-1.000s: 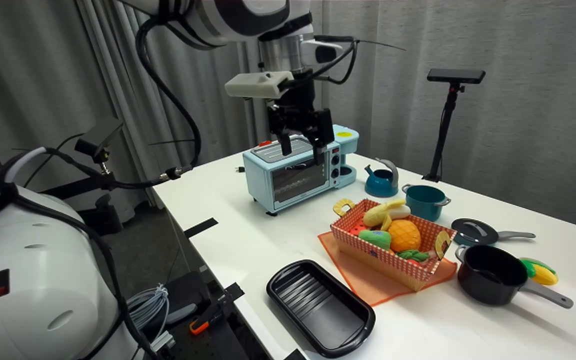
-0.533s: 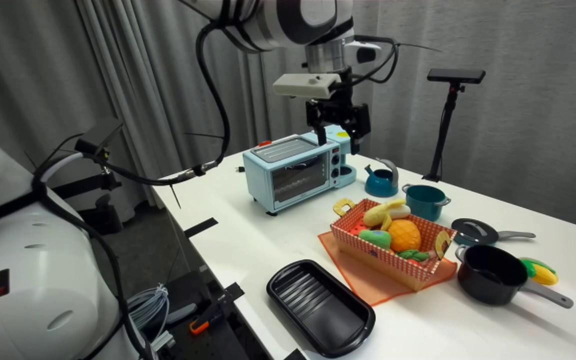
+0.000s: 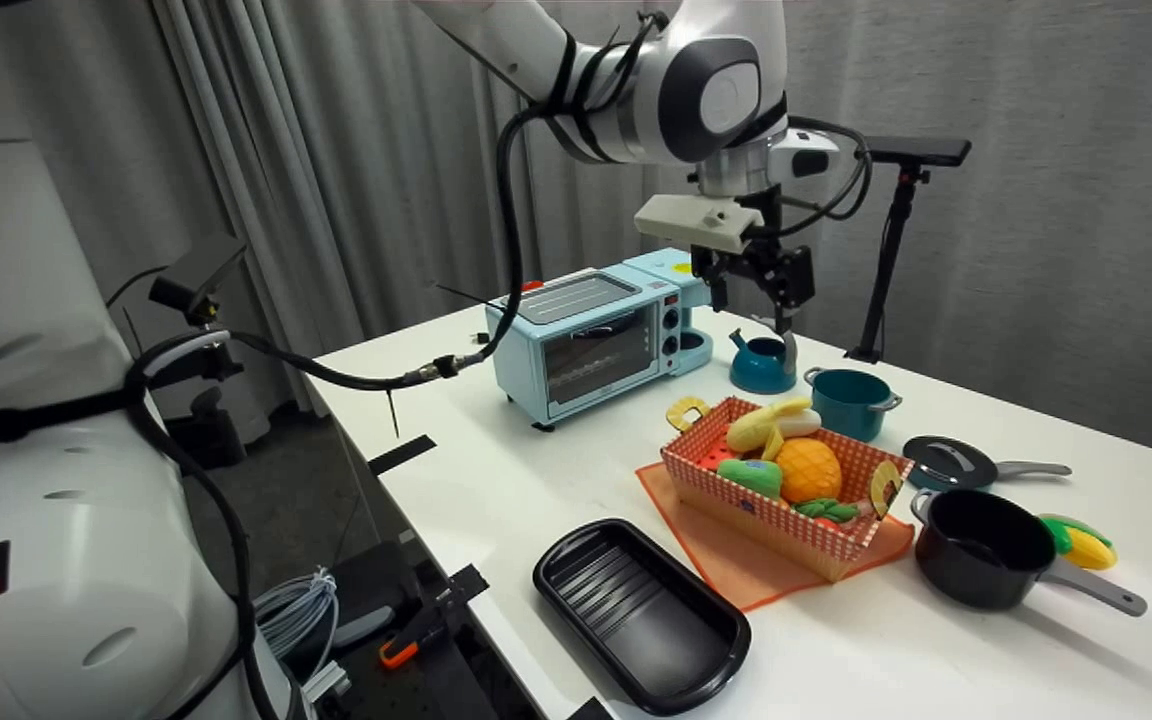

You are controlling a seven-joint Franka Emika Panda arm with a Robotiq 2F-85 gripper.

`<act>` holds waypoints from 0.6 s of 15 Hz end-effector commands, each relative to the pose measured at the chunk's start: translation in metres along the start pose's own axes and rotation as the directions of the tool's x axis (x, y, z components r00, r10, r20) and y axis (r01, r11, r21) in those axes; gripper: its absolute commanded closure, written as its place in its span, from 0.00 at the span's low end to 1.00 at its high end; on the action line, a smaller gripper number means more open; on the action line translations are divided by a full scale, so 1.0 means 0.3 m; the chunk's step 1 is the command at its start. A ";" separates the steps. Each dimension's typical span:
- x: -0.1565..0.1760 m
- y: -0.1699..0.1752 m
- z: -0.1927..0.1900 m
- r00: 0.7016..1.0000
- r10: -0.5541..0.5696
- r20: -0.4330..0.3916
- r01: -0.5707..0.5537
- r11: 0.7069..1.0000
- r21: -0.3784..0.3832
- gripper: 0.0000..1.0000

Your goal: Take the banana plushie from the box and put it on the black plate

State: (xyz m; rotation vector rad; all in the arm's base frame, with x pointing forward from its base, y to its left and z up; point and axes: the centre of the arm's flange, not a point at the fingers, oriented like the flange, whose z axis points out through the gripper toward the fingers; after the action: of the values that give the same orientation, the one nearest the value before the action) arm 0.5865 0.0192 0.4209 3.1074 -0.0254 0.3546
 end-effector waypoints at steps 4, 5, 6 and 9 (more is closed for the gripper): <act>0.147 0.015 0.224 0.997 0.076 0.018 -0.077 0.997 0.004 0.00; 0.154 0.011 0.257 0.996 0.079 0.032 -0.079 0.997 0.004 0.00; 0.157 0.008 0.288 0.996 0.083 0.045 -0.083 0.997 0.001 0.00; 0.159 -0.005 0.381 0.993 0.089 0.079 -0.088 0.996 -0.008 0.00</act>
State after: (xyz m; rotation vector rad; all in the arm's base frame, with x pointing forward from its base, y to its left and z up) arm 0.6371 0.0141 0.3376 3.1140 -0.1296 0.2576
